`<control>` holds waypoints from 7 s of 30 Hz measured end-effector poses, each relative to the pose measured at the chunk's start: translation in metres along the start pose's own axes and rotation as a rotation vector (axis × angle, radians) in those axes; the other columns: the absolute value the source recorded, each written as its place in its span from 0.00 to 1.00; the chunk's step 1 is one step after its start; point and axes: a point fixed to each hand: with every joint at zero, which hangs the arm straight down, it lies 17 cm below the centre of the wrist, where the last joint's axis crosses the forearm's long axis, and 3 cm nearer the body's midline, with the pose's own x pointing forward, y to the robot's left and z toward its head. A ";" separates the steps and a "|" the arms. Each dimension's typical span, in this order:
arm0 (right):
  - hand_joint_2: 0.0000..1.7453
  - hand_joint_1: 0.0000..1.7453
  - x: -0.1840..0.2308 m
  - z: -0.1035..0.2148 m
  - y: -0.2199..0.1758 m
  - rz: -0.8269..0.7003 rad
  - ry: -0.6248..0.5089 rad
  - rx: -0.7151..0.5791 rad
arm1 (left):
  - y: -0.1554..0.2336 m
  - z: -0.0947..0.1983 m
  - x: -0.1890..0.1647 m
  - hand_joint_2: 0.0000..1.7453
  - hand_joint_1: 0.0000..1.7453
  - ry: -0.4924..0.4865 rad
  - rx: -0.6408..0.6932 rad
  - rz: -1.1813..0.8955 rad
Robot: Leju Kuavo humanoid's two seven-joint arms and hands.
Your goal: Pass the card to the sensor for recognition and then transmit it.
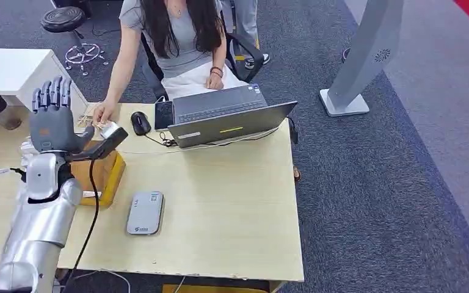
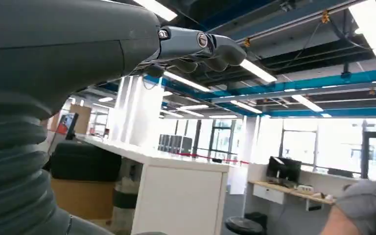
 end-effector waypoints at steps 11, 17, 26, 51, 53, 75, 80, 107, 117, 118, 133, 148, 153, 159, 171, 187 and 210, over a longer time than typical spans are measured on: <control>0.00 0.00 -0.013 0.001 -0.006 -0.150 0.039 -0.050 | -0.008 0.170 0.044 1.00 0.00 -0.065 -0.179 0.130; 0.00 0.00 -0.014 0.001 -0.007 -0.171 0.046 -0.055 | 0.007 0.190 0.046 1.00 0.00 -0.076 -0.192 0.143; 0.00 0.00 -0.015 0.001 -0.008 -0.187 0.045 -0.060 | 0.004 0.203 0.044 1.00 0.00 -0.076 -0.259 0.140; 0.00 0.00 -0.011 0.001 -0.003 -0.136 0.033 -0.026 | -0.087 0.185 -0.093 1.00 0.00 0.226 -0.518 -0.027; 0.00 0.00 -0.011 0.001 -0.003 -0.136 0.033 -0.026 | -0.089 0.186 -0.093 1.00 0.00 0.228 -0.522 -0.028; 0.00 0.00 -0.011 0.001 -0.003 -0.117 0.032 -0.022 | -0.096 0.175 -0.085 1.00 0.00 0.238 -0.532 -0.013; 0.00 0.00 -0.011 0.001 -0.003 -0.116 0.032 -0.022 | -0.098 0.171 -0.075 1.00 0.00 0.225 -0.530 0.004; 0.00 0.00 -0.011 0.001 0.000 -0.099 0.034 -0.008 | -0.103 0.157 -0.043 1.00 1.00 0.183 -0.539 0.071; 0.00 0.00 -0.012 0.001 0.000 -0.099 0.037 -0.007 | -0.103 0.157 -0.041 1.00 1.00 0.180 -0.541 0.074; 0.00 0.00 -0.012 0.001 0.000 -0.099 0.037 -0.007 | -0.103 0.157 -0.041 1.00 1.00 0.180 -0.542 0.074; 0.00 0.00 -0.012 0.001 0.000 -0.087 0.035 -0.004 | -0.108 0.161 -0.041 1.00 1.00 0.190 -0.567 0.087; 0.00 0.00 -0.012 0.001 0.000 -0.080 0.035 -0.004 | -0.108 0.159 -0.042 1.00 1.00 0.191 -0.564 0.103; 0.00 0.00 -0.012 0.001 -0.001 -0.080 0.035 -0.006 | -0.104 0.153 -0.034 1.00 0.01 0.163 -0.540 0.117; 0.00 0.00 -0.014 0.001 -0.003 -0.108 0.043 -0.016 | -0.072 0.141 0.006 1.00 0.00 0.038 -0.441 0.147; 0.00 0.00 -0.014 0.001 -0.007 -0.154 0.042 -0.029 | -0.014 0.148 0.077 1.00 0.00 -0.146 -0.319 0.192; 0.00 0.00 -0.014 0.001 -0.007 -0.159 0.041 -0.031 | -0.005 0.150 0.085 1.00 0.00 -0.176 -0.300 0.200; 1.00 0.00 -0.015 0.001 -0.007 -0.155 0.042 -0.028 | -0.028 0.160 0.056 0.00 0.00 -0.121 -0.402 0.124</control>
